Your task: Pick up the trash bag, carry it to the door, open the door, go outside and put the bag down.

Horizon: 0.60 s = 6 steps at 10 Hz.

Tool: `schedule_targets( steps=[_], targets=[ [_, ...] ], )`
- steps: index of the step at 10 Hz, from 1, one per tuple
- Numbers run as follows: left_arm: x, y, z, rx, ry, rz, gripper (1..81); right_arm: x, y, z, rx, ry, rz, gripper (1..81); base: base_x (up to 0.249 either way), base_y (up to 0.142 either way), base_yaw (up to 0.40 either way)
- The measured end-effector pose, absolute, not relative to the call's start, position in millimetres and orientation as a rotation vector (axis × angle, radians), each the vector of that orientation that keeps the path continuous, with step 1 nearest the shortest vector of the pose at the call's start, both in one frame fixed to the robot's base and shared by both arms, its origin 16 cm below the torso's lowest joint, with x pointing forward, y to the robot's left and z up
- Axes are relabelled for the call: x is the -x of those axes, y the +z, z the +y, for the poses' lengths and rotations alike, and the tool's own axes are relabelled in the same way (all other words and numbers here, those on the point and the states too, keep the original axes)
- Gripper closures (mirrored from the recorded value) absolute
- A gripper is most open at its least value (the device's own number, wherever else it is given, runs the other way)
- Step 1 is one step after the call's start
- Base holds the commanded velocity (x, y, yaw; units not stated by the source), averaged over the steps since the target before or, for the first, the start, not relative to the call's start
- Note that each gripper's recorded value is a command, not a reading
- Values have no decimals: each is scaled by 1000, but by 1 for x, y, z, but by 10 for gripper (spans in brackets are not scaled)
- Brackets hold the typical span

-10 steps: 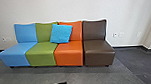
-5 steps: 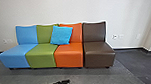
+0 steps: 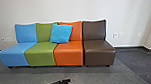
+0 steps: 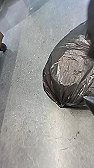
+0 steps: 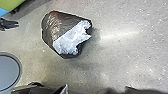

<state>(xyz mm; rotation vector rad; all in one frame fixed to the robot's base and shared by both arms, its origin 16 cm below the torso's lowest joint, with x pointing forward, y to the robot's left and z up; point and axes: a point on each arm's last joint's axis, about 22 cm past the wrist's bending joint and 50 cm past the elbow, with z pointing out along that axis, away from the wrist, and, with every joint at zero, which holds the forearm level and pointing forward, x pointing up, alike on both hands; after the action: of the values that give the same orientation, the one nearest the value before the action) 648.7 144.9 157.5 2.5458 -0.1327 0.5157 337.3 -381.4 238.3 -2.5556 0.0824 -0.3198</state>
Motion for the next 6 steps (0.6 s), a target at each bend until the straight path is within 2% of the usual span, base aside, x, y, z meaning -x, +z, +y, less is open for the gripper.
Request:
schedule_targets(
  steps=[2, 6],
  targets=[
    [-643, 118, 144, -2552, 473, -122, 10, -334, 209, -381, 2561, -275, 95, 10, 0, 0, 0],
    [-647, 31, 141, -2572, 324, -78, 10, -323, 150, -375, 2568, -60, 160, 10, 0, 0, 0]
  ],
)
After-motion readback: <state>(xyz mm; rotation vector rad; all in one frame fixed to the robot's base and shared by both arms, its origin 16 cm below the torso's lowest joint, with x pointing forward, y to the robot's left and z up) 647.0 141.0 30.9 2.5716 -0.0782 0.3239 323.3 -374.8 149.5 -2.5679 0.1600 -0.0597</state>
